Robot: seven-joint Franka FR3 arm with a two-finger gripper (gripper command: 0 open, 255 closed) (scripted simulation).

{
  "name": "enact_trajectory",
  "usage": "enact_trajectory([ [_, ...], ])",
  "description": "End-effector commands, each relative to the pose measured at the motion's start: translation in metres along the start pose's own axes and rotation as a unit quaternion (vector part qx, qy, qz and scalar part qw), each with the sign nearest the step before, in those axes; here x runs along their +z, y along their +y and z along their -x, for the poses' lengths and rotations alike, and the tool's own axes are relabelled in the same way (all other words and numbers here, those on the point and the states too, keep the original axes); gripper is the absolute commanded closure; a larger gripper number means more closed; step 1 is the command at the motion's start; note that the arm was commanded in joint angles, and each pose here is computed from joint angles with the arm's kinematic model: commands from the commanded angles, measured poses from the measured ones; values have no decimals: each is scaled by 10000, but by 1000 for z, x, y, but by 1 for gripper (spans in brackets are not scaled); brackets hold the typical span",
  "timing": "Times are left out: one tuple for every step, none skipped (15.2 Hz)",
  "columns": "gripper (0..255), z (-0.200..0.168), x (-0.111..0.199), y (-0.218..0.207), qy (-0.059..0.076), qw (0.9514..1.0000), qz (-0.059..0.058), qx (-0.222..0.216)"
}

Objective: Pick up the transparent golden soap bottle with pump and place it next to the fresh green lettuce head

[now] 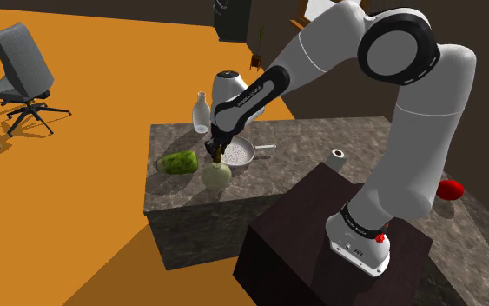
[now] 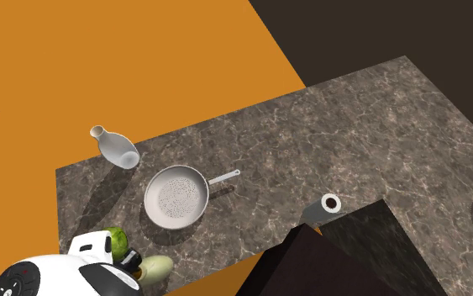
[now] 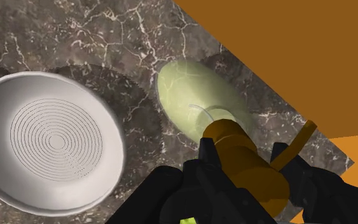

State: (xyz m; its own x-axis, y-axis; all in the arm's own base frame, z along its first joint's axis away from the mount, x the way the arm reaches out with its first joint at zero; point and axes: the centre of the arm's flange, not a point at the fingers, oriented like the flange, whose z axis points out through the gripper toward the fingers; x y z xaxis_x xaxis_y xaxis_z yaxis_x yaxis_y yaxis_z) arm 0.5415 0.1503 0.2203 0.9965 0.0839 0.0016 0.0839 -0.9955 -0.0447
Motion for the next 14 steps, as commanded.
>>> enact_trajectory([
  [255, -1, 1, 0, 6, 10000, -1, 0],
  [255, -1, 1, 0, 6, 10000, -1, 0],
  [255, -1, 1, 0, 6, 10000, -1, 0],
  [255, -1, 1, 0, 6, 10000, -1, 0],
  [255, -1, 1, 0, 6, 10000, -1, 0],
  [0, -1, 1, 0, 6, 10000, -1, 0],
  [0, -1, 1, 0, 6, 10000, -1, 0],
  [0, -1, 1, 0, 6, 10000, -1, 0],
  [0, -1, 1, 0, 6, 10000, -1, 0],
  [0, -1, 1, 0, 6, 10000, -1, 0],
  [0, -1, 1, 0, 6, 10000, -1, 0],
  [0, -1, -12, 0, 6, 10000, -1, 0],
  [0, -1, -25, 0, 6, 10000, -1, 0],
  [0, -1, -39, 0, 6, 10000, -1, 0],
])
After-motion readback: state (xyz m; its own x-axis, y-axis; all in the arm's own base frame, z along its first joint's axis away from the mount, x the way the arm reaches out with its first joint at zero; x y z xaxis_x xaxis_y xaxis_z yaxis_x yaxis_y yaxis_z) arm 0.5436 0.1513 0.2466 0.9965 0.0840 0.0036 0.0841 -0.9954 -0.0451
